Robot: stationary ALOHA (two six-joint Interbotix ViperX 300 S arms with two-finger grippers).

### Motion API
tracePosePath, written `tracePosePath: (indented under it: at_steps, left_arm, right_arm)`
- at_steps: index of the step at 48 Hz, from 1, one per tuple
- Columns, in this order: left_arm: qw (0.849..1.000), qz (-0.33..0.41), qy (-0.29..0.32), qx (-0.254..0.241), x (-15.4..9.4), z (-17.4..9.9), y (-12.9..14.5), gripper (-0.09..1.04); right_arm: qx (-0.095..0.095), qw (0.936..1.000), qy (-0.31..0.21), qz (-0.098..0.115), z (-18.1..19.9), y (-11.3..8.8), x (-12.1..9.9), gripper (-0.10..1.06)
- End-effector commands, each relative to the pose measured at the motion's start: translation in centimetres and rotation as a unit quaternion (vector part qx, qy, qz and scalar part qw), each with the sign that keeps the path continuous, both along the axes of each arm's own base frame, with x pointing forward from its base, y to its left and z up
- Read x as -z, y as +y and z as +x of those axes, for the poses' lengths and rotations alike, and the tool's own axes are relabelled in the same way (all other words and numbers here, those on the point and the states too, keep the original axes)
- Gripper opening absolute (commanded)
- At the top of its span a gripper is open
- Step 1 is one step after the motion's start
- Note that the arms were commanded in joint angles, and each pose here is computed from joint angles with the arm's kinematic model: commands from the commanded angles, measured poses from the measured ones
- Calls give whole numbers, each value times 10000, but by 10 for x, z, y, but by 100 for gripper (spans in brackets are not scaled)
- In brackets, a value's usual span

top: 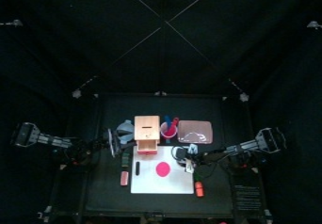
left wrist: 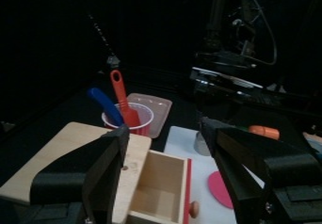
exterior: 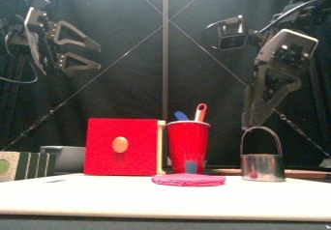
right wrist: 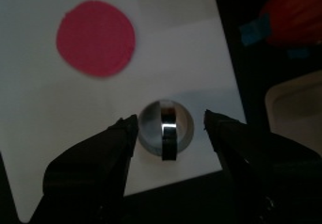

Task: Get the cutter from the drawer then cut the dough then place the extra dough in the bowl
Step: Shut the drawer

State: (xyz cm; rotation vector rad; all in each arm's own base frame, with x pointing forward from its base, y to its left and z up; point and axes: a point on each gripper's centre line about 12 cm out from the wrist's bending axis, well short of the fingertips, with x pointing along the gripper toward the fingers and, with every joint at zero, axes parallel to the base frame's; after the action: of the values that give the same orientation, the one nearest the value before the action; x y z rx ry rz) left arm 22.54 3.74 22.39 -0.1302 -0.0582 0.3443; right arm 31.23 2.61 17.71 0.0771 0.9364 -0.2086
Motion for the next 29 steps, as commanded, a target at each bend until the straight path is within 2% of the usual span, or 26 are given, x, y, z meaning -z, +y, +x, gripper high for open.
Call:
tracePosePath:
  at_steps: [1, 5, 8, 14, 18, 25, 29]
  left_arm:
    - [9970, -250, -287, -675, -17, 3, 26, 94]
    - [9930, -352, -330, -1080, -21, 2, 44, 94]
    - [9907, -392, -236, -1285, -24, 3, 58, 93]
    - [9890, -540, 257, -1353, -26, 9, 78, 93]
    - [9869, -642, 724, -1292, -26, 15, 90, 93]
    - [9810, -481, 1496, -1134, -27, 27, 112, 93]
    - [9778, -349, 1797, -1022, -29, 38, 119, 93]
  right_arm:
    - [-87, 9980, -632, -4, 25, 0, -36, 91]
    - [-209, 9958, -894, 34, 44, 3, -45, 90]
    - [-233, 9946, -1002, 126, 60, 7, -47, 90]
    - [-86, 9951, -951, 268, 80, 10, -48, 89]
    - [3, 9962, -821, 277, 88, 10, -48, 88]
    - [-330, 9969, -698, 161, 106, 19, -44, 87]
    - [-376, 9969, -620, 308, 116, 24, -41, 86]
